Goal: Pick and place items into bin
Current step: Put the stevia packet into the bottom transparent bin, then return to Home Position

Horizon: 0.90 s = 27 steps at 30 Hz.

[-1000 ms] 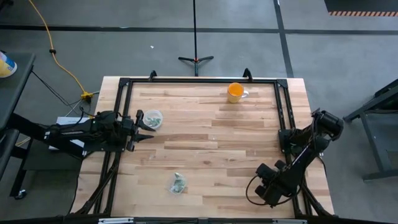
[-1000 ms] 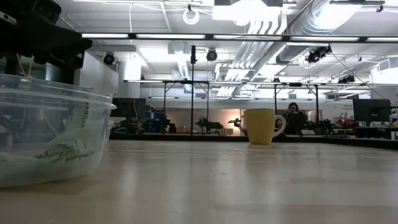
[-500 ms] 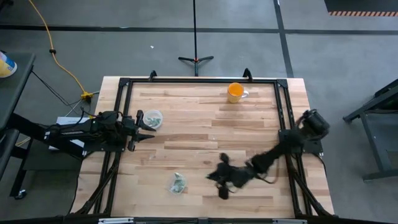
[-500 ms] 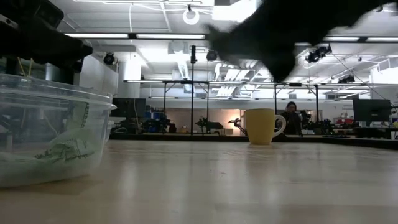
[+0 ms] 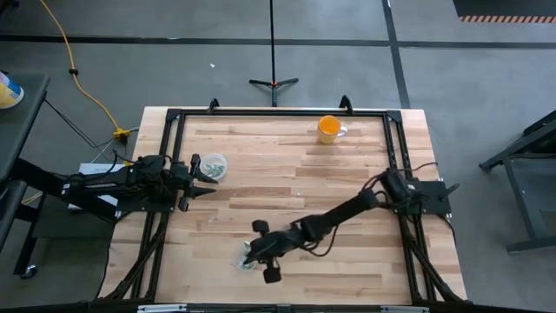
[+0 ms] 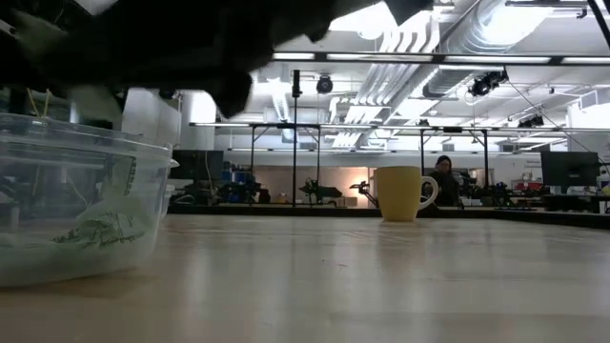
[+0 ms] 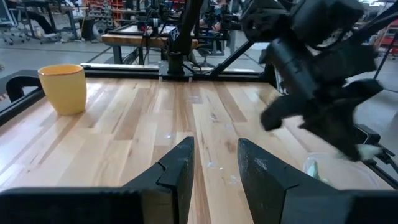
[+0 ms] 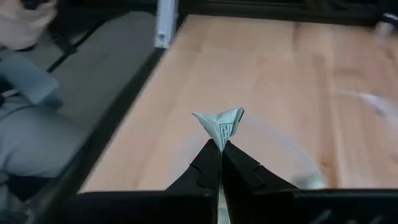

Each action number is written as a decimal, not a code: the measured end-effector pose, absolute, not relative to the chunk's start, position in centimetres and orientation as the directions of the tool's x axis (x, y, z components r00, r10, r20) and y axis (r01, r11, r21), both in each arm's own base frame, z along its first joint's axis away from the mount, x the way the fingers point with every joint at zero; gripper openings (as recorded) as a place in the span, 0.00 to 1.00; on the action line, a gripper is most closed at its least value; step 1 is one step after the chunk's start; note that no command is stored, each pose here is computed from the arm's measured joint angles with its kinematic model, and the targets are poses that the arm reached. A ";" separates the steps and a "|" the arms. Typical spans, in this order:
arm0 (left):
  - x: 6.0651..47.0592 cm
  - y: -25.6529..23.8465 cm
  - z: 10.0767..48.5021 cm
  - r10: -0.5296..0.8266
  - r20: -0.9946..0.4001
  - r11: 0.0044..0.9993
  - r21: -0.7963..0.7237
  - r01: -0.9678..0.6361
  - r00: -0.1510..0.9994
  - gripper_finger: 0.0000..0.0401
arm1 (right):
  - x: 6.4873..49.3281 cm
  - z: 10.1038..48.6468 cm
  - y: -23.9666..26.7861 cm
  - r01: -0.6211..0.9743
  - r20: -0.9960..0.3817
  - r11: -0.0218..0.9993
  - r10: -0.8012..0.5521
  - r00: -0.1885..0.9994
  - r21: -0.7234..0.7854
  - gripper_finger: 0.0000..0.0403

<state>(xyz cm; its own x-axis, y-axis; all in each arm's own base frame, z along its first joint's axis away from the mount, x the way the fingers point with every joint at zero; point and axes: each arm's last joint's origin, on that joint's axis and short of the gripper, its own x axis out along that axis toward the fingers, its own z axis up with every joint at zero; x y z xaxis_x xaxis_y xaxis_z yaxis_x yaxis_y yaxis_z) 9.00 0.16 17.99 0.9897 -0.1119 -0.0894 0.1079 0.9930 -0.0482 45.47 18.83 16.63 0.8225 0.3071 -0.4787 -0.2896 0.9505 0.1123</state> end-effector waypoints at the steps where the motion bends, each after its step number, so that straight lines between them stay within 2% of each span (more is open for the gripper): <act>1: 9.0 0.2 18.0 -0.112 -0.092 0.993 -0.049 0.108 0.989 0.40 | 45.9 16.7 19.0 -0.302 -0.475 0.946 0.319 0.820 0.113 0.00; 5: 9.0 0.2 17.9 -0.112 -0.097 0.993 -0.050 0.107 0.989 0.40 | 46.4 17.3 18.9 -0.260 -0.500 0.961 0.274 0.822 0.099 0.05; 10: 9.0 0.1 17.7 -0.114 -0.115 0.992 -0.057 0.108 0.987 0.40 | 46.4 17.2 18.6 -0.222 -0.515 0.972 0.232 0.825 0.082 0.23; 12: 9.0 0.1 17.7 -0.115 -0.118 0.992 -0.058 0.109 0.986 0.40 | 46.1 17.5 18.2 -0.166 -0.545 0.984 0.176 0.819 0.069 0.30; 15: 9.0 0.1 17.7 -0.116 -0.118 0.992 -0.058 0.109 0.986 0.40 | 45.3 18.6 17.3 -0.068 -0.585 0.997 0.039 0.810 -0.028 0.37; 18: 9.0 0.1 17.6 -0.116 -0.126 0.992 -0.060 0.109 0.985 0.40 | 44.2 20.5 17.4 -0.042 -0.591 0.992 -0.035 0.806 -0.116 0.38; 22: 8.9 0.1 17.3 -0.121 -0.162 0.991 -0.073 0.110 0.979 0.40 | 41.6 22.0 18.3 0.001 -0.638 0.975 -0.145 0.756 -0.221 0.34; 25: 8.9 0.1 17.4 -0.121 -0.155 0.991 -0.081 0.109 0.980 0.40 | 38.8 21.1 18.2 0.109 -0.595 0.940 -0.291 0.750 -0.323 0.30; 27: 8.9 0.1 17.5 -0.121 -0.138 0.991 -0.077 0.112 0.983 0.40 | 36.8 20.0 17.7 0.147 -0.550 0.945 -0.293 0.782 -0.293 0.28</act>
